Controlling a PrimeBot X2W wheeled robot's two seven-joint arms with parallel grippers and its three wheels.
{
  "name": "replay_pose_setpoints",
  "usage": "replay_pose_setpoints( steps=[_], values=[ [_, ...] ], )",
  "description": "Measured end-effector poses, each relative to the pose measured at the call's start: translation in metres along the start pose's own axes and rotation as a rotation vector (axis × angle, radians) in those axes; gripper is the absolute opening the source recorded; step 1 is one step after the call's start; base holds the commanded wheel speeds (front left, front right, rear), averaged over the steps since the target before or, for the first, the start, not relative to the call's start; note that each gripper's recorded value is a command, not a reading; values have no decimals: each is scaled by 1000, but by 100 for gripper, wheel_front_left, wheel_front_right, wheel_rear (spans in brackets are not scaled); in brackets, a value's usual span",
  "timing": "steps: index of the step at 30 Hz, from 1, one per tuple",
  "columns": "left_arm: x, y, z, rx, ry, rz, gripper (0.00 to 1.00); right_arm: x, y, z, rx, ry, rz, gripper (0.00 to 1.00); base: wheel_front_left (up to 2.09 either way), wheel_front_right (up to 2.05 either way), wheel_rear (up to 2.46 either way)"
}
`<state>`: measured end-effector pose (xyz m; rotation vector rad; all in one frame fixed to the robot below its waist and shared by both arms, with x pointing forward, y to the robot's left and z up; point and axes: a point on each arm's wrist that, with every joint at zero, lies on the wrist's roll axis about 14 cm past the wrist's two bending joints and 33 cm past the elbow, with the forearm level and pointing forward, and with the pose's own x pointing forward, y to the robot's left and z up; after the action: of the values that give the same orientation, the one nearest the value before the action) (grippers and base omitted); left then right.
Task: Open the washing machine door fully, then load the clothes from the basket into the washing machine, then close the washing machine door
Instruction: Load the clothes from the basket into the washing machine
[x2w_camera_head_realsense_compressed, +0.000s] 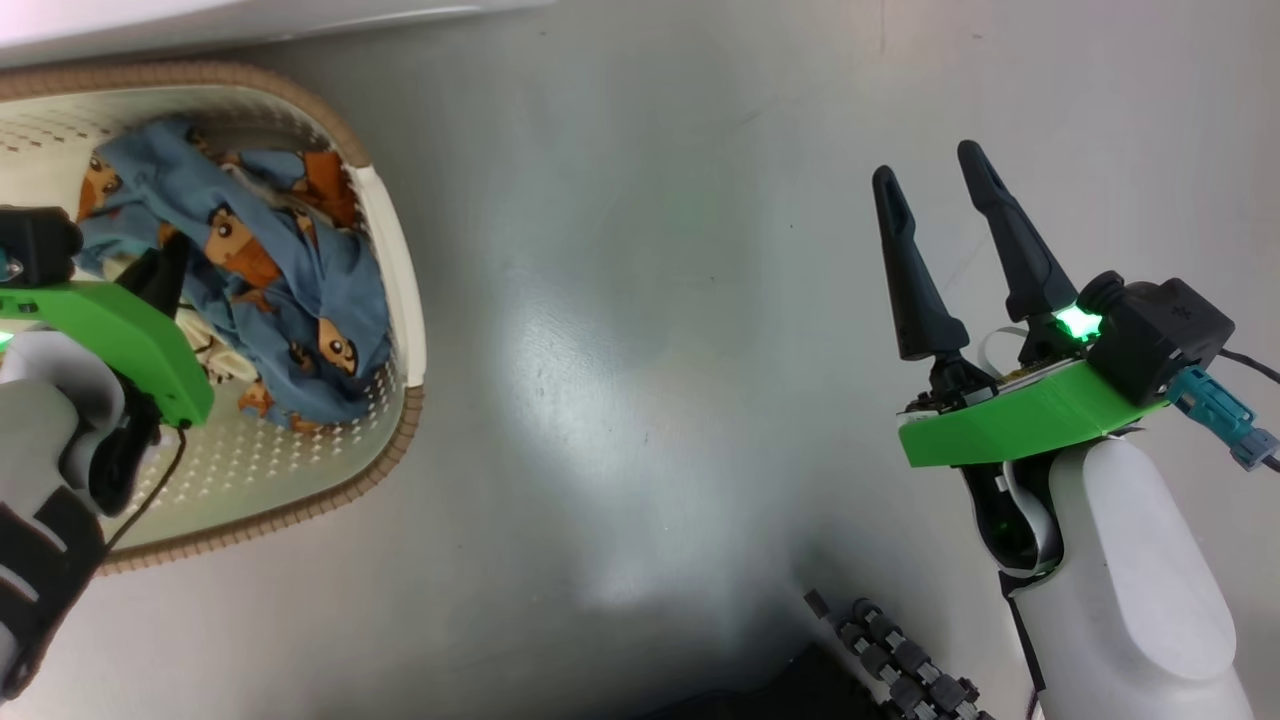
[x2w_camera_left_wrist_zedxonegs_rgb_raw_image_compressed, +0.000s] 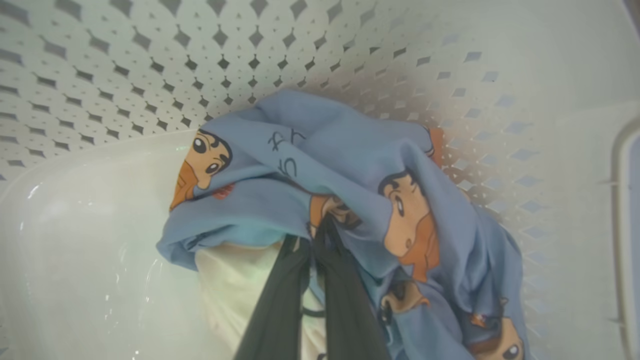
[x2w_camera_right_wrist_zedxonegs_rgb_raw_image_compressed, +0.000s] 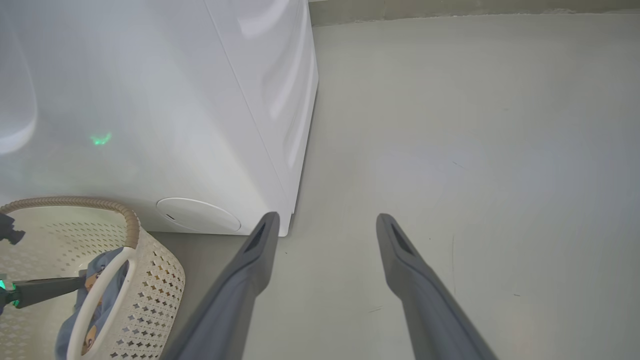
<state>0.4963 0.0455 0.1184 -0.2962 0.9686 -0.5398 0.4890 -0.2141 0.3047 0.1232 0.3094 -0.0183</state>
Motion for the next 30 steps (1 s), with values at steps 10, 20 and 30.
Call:
replay_pose_setpoints(
  steps=[10,20,30],
  values=[
    [-16,-10,25,-40,-60,-3,0,1,5,20,11,-49,9,100,0,0,0],
    [-58,-21,70,-92,-227,6,0,-1,15,46,31,-107,25,100,0,0,0],
    [-123,-36,108,-63,-430,40,0,-24,24,68,28,-135,36,100,0,0,0]
  ],
)
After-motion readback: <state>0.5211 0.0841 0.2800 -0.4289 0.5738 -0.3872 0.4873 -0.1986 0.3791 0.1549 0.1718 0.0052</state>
